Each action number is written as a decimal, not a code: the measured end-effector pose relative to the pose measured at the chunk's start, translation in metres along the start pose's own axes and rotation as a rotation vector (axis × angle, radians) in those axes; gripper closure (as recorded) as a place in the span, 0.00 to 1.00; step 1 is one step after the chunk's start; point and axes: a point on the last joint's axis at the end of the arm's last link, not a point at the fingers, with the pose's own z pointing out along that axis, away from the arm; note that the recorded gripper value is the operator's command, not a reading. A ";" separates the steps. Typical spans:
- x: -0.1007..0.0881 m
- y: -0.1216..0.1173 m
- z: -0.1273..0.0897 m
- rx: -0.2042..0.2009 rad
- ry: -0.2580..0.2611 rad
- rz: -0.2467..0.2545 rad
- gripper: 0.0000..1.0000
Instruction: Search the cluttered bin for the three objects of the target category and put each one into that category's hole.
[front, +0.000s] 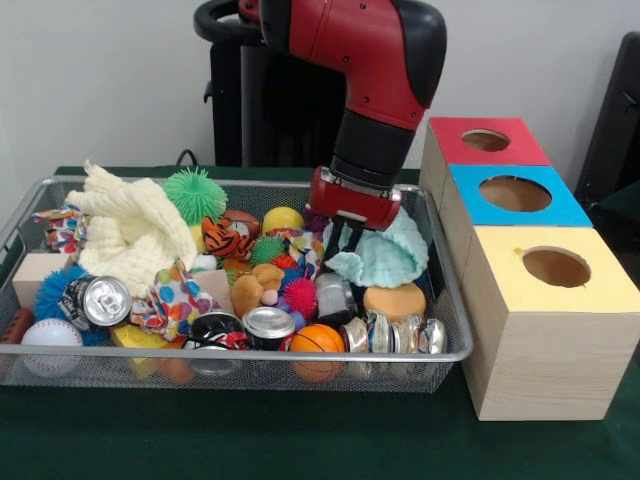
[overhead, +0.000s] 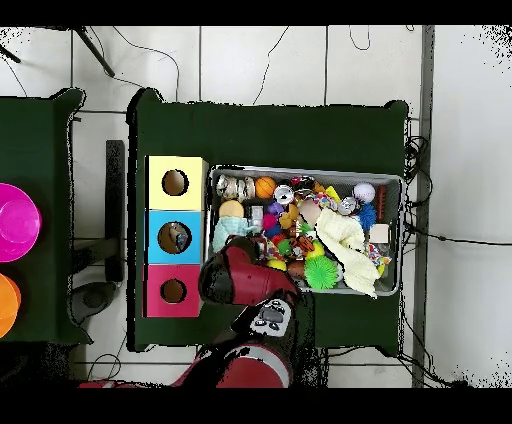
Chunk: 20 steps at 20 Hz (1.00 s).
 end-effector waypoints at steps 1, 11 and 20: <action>0.002 -0.002 -0.001 0.024 0.004 -0.008 1.00; 0.017 0.018 -0.042 0.147 0.095 -0.094 1.00; -0.021 -0.025 -0.127 0.078 0.272 0.035 1.00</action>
